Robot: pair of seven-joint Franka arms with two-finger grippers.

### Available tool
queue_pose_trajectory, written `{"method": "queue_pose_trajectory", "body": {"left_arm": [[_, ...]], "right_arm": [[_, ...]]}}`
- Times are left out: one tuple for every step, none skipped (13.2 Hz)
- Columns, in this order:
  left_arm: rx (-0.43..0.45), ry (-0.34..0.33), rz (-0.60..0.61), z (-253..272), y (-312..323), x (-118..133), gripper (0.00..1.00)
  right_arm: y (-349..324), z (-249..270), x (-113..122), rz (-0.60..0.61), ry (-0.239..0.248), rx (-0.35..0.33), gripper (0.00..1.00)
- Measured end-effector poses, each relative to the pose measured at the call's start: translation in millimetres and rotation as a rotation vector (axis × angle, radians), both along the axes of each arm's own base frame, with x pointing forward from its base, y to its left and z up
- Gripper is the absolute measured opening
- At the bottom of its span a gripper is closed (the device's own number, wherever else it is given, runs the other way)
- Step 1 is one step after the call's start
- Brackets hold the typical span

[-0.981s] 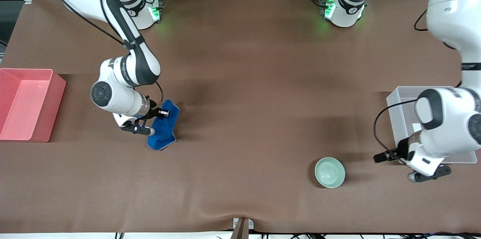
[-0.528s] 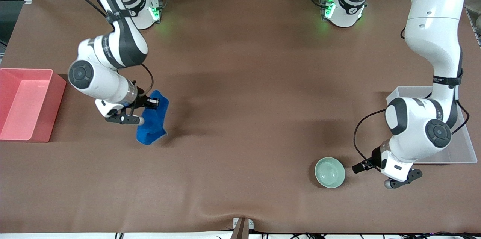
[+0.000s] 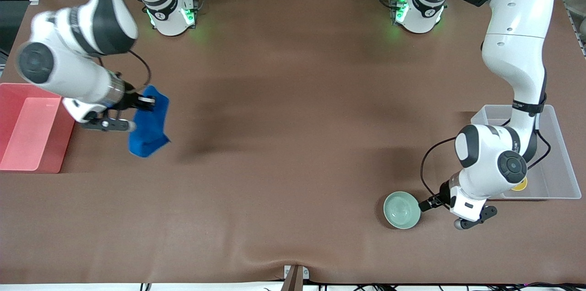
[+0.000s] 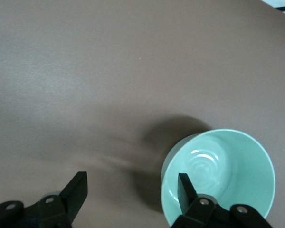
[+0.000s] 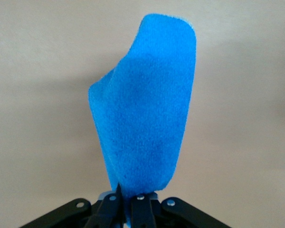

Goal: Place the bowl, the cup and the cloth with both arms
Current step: 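Lift the cloth toward the pink bin while the left gripper reaches the bowl, then grasp the green bowl with the left gripper and carry it to the clear bin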

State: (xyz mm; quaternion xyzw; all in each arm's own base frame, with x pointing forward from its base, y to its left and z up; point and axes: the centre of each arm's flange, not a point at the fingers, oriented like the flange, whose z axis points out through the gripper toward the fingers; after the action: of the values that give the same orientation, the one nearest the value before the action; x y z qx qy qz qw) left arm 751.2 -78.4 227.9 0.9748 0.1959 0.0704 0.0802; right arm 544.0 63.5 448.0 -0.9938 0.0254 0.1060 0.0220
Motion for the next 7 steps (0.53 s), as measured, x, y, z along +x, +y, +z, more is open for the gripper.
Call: {"method": "queue_pose_trajectory", "body": {"left_arm": [[-0.004,-0.004,0.015,-3,-1,0,0.76],[-0.006,-0.007,0.025,-5,-1,1,0.69],[-0.009,-0.009,0.035,-7,-3,1,0.67],[-0.013,-0.01,0.05,-10,-6,1,0.67],[-0.017,-0.014,0.062,-12,-10,1,0.63],[-0.019,-0.015,0.065,-14,-14,0,0.62],[-0.02,-0.016,0.067,-16,-17,0,0.62]], "right_arm": [[-23,8,0,0.022,0.012,0.005,0.04],[-49,13,0,0.041,0.023,0.006,0.04],[-76,15,-1,0.059,0.032,0.007,0.04],[-103,17,-3,0.08,0.04,0.0,0.04],[-133,22,-6,0.109,0.047,-0.015,0.04],[-159,30,-9,0.14,0.054,-0.029,0.04],[-183,42,-12,0.167,0.059,-0.044,0.04]]}}
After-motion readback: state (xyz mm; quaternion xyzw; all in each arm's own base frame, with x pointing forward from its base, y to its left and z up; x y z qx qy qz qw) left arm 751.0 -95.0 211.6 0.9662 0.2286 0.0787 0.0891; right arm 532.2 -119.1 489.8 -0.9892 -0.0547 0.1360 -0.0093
